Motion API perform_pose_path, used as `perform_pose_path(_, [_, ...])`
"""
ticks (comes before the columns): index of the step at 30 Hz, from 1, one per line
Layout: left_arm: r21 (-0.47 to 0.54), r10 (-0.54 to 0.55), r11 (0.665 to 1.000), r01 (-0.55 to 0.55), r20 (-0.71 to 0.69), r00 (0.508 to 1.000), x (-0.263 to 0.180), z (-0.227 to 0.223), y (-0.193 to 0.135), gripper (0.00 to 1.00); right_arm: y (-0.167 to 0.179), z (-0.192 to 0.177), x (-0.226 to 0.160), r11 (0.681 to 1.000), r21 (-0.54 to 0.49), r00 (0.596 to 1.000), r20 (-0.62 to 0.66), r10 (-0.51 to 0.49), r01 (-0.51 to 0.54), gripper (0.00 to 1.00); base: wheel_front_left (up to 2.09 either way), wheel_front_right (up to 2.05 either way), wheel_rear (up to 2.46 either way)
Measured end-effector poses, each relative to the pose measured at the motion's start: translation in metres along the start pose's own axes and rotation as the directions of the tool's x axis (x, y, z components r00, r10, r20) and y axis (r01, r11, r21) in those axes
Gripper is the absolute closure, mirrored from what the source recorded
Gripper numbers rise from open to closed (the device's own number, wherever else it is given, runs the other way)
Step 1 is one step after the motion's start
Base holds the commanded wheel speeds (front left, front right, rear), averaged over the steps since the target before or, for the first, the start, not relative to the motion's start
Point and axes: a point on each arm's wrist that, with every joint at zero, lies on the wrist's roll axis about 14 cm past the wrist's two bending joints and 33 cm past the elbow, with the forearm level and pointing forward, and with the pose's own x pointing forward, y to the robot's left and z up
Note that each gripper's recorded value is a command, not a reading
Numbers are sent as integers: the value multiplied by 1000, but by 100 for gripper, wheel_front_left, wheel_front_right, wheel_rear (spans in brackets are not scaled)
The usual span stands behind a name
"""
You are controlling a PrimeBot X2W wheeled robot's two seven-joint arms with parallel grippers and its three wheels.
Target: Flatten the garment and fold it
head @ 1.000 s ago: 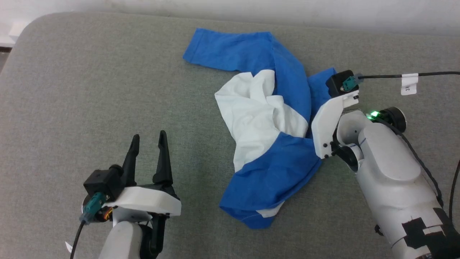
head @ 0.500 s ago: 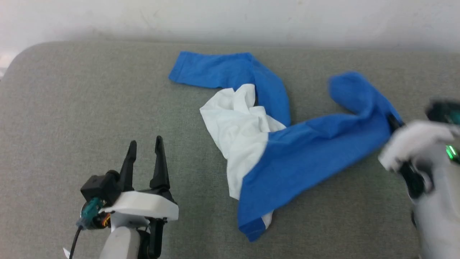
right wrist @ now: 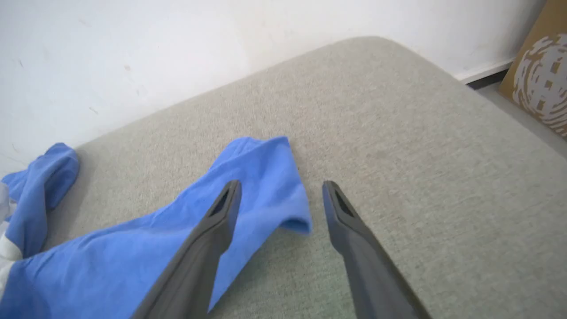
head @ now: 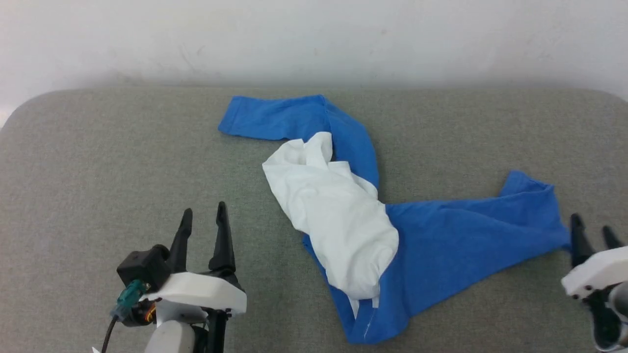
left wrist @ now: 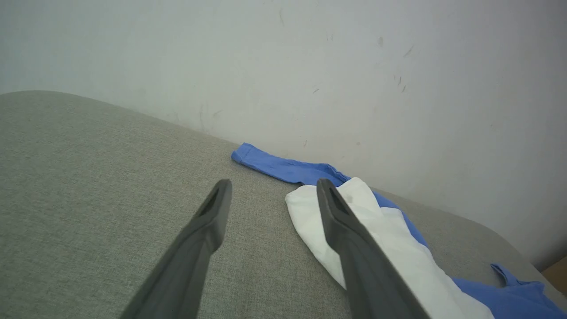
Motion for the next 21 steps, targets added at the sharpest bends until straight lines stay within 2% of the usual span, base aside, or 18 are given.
perform_pose_path(3, [-7,-28,1000,28,-1,1000,0,0,-8,0,-10,30,-9,1000,7,993,116,-19,18,0,0,0,0])
perform_pose_path(7, [-13,-52,999,52,5,999,1,2,-17,0,-25,59,-25,997,-47,976,209,-55,66,0,0,0,0])
perform_pose_path(11, [2,-76,997,76,9,997,2,3,-24,0,-5,79,-33,992,-121,974,225,3,25,0,0,0,0])
perform_pose_path(14, [5,-80,997,80,15,997,1,5,-25,0,42,70,-33,977,-186,981,145,131,-103,0,0,0,0])
perform_pose_path(17, [13,-79,997,79,16,997,0,6,-24,0,87,41,-33,941,-246,971,-3,238,-232,0,0,0,0])
perform_pose_path(19, [14,-71,997,71,16,997,-1,6,-21,0,112,11,-34,910,-271,948,-141,285,-314,0,0,0,0])
perform_pose_path(21, [16,-61,998,61,14,998,-2,5,-18,0,126,-22,-35,871,-320,914,-290,285,-373,0,0,0,0])
